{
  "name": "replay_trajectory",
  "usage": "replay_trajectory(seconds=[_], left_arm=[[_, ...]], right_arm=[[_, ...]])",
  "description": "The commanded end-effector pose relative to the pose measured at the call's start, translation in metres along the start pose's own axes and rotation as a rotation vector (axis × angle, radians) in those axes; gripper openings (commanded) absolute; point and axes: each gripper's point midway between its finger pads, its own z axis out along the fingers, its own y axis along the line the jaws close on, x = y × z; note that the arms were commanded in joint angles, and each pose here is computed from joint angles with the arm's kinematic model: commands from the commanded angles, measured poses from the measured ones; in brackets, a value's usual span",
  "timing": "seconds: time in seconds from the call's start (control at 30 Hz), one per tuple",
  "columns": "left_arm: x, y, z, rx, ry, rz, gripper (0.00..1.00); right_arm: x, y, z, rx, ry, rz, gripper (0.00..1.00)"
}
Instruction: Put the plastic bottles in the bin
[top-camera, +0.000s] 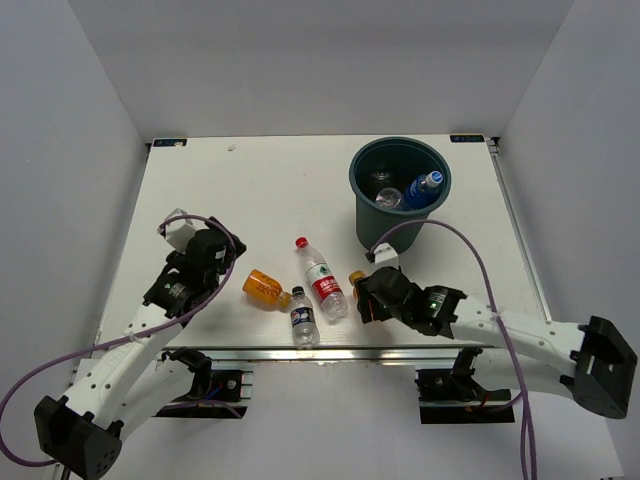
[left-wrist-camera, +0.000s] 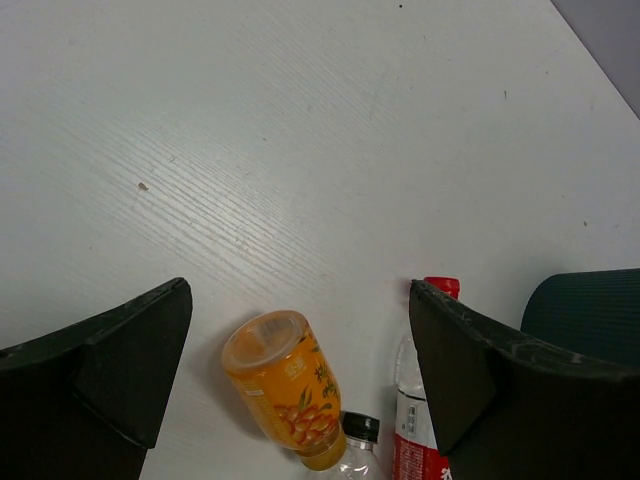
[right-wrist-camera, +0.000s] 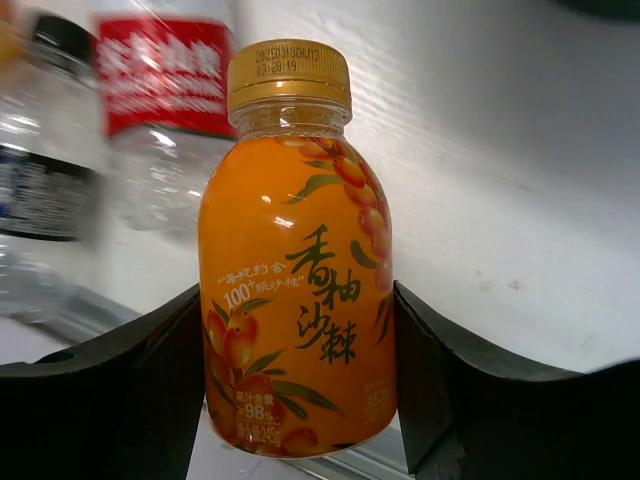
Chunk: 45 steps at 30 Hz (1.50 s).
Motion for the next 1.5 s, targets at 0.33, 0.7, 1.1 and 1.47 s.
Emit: replay_trajectory(seconds=[0.33,0.7,1.1,1.47], left_arm=[[0.025,0.009,0.006,0.012,0.061,0.001,0.98],[0.057,0.015,0.005,0.036,0.178,0.017,0.98],[0.085,0.004,0.004,0.122,0.292,0.04,0.98],[0.121,0.003,0.001,0.143,0.443,0.007,0.98]], right_arm=[[-0.213,0.039,-0.127,-0.183,-0.625,0.045,0.5],[-0.312,-0.077,-0.091,0.15,-0.587,0.16,0.5],[-0.306,-0.139,-0.058,0.213,-0.503,0.264,0.89],[-0.321,-0.123,-0.099,0.084,-0.621,0.23,0.89]])
